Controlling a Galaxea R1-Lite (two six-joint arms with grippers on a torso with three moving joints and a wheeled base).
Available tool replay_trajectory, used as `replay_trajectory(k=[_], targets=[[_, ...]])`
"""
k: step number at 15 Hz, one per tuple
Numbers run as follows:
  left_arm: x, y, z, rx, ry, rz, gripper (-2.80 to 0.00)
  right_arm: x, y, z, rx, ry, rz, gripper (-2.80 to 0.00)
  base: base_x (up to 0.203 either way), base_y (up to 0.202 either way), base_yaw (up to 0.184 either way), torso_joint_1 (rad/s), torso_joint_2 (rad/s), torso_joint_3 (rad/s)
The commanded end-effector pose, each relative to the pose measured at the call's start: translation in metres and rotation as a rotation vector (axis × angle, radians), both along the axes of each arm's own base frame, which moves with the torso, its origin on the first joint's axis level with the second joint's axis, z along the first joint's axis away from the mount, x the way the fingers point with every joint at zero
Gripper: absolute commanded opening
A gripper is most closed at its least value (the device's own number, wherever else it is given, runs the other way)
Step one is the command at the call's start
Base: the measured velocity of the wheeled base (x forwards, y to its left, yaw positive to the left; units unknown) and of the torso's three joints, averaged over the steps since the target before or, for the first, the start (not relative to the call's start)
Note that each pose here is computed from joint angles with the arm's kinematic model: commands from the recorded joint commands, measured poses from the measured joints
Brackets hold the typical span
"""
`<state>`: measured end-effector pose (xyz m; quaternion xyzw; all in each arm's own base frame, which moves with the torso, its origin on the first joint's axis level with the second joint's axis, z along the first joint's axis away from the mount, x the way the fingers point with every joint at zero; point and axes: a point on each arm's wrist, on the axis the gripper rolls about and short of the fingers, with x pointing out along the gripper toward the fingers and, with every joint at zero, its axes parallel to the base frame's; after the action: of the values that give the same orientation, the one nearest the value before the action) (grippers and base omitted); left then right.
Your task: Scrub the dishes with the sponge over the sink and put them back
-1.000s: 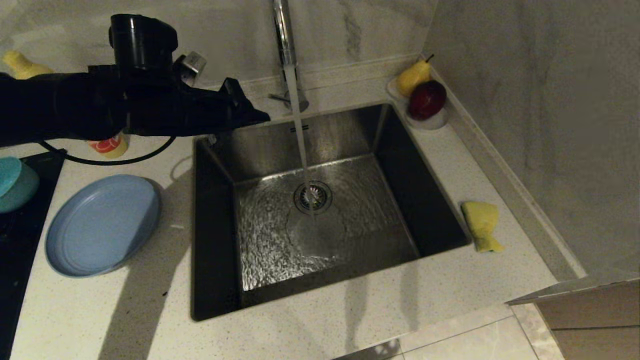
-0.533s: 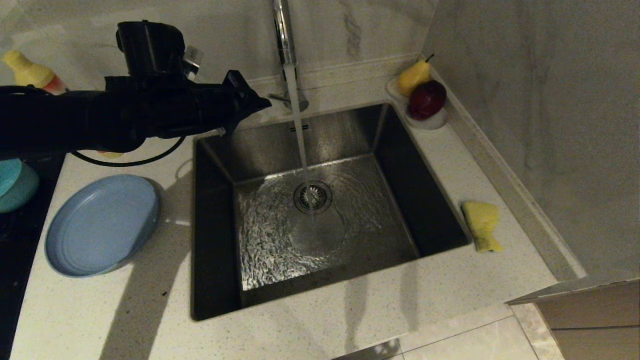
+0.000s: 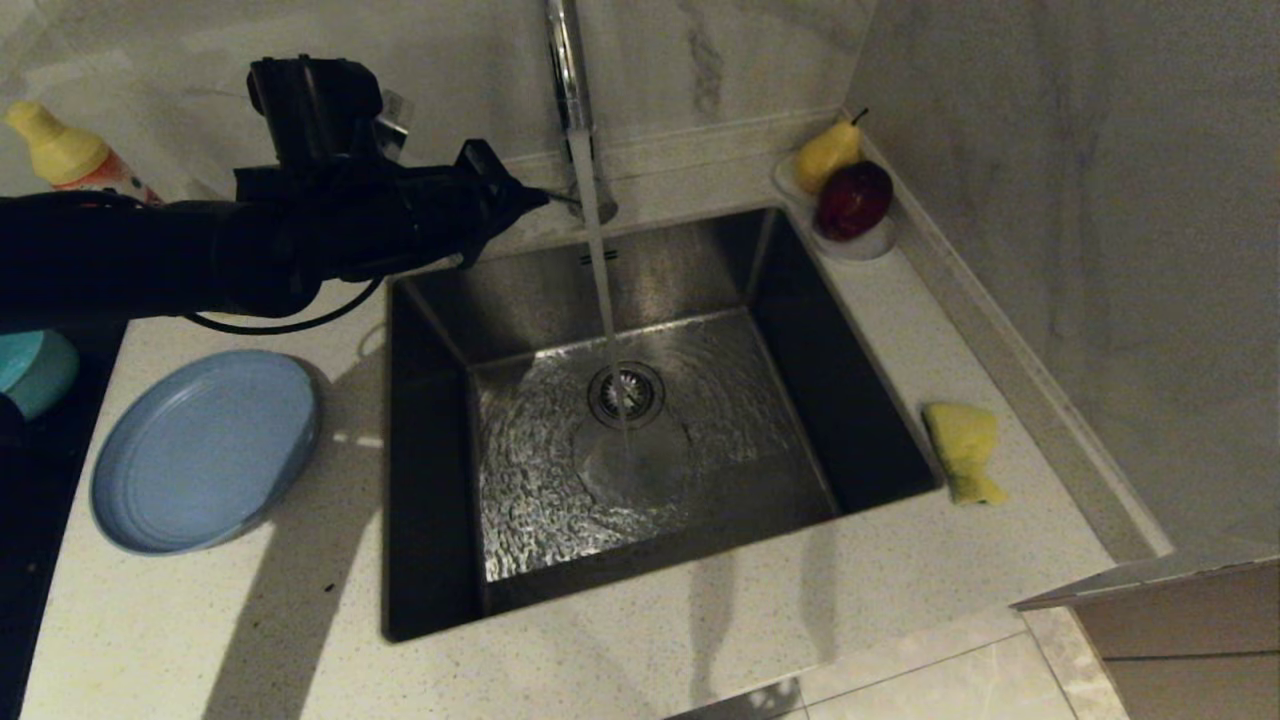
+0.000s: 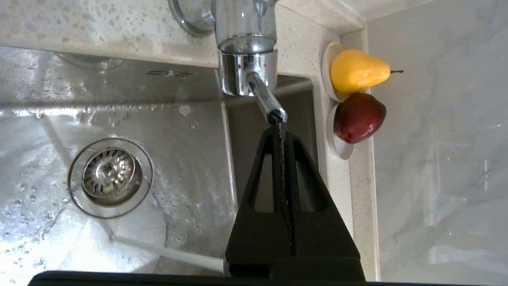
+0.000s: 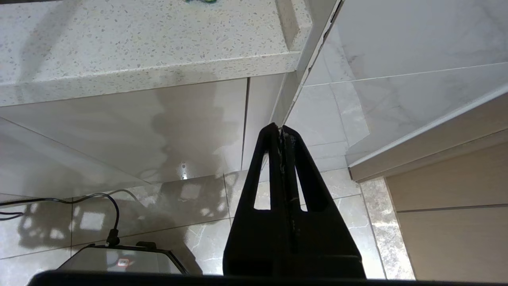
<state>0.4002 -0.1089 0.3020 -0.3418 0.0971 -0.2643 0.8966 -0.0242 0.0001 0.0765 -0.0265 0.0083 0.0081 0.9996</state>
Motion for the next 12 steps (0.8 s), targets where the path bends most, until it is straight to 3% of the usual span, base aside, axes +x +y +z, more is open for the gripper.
replay_trajectory(k=[1, 7, 12], targets=[[0.004, -0.002, -0.003, -0.005, -0.001, -0.006, -2.8, 0.0, 0.0, 0.0, -0.001, -0.002, 0.001, -2.8, 0.0, 0.0, 0.0, 0.0, 0.0, 0.0], [0.013, -0.01, -0.011, -0.012, -0.023, -0.015, -2.8, 0.0, 0.0, 0.0, -0.001, -0.002, 0.001, -2.8, 0.0, 0.0, 0.0, 0.0, 0.0, 0.0], [0.021, -0.01, -0.013, -0.018, -0.048, 0.026, -2.8, 0.0, 0.0, 0.0, -0.001, -0.002, 0.001, -2.8, 0.0, 0.0, 0.0, 0.0, 0.0, 0.0]])
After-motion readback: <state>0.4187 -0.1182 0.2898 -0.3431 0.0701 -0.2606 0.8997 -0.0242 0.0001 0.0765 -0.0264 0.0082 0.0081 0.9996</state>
